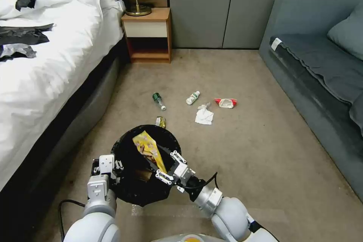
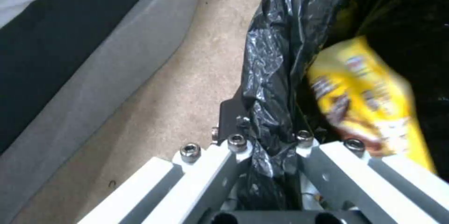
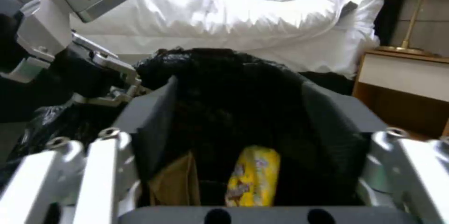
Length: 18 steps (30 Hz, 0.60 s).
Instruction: Pick up the trash bin, then pick up the garbage from the floor and place it into the trash bin.
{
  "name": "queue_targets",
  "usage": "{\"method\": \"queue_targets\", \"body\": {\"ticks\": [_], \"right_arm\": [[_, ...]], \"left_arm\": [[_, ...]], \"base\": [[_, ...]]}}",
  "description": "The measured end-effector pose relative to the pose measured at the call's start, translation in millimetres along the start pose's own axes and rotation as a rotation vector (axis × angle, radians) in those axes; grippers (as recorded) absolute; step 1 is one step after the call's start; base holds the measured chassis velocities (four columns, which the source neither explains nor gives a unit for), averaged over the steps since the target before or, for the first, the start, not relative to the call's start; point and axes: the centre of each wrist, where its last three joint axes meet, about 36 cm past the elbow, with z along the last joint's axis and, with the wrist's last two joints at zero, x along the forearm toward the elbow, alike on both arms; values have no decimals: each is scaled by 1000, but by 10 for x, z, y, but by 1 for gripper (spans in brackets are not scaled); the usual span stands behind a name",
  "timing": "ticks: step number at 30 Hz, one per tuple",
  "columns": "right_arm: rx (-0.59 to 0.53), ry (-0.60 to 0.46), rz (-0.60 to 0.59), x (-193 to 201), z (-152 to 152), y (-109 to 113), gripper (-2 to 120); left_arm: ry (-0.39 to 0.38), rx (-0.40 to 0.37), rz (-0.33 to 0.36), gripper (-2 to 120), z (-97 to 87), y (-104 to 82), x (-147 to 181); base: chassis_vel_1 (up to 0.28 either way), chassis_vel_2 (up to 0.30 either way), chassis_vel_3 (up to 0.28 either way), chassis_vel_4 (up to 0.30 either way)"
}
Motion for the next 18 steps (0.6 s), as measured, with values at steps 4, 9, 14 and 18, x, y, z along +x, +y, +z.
{"method": "queue_targets", "body": {"ticks": [4,9,14,18], "right_arm": [[4,-13,-1,15,-69,34,89],[17,-49,8,26,-255,45,99],[46,-105,84,43,-543,9,100],[59,-181,255,105,-951,-31,100]], "left_arm": [[-4,-3,-2,0,-10,17,-8],[-9,-3,-4,0,-19,25,-17],[-15,2,0,0,-37,17,-28],[-21,3,0,0,-51,34,-44]], "base": [[0,0,0,0],[0,0,0,0],[0,0,0,0],[0,0,0,0]]}}
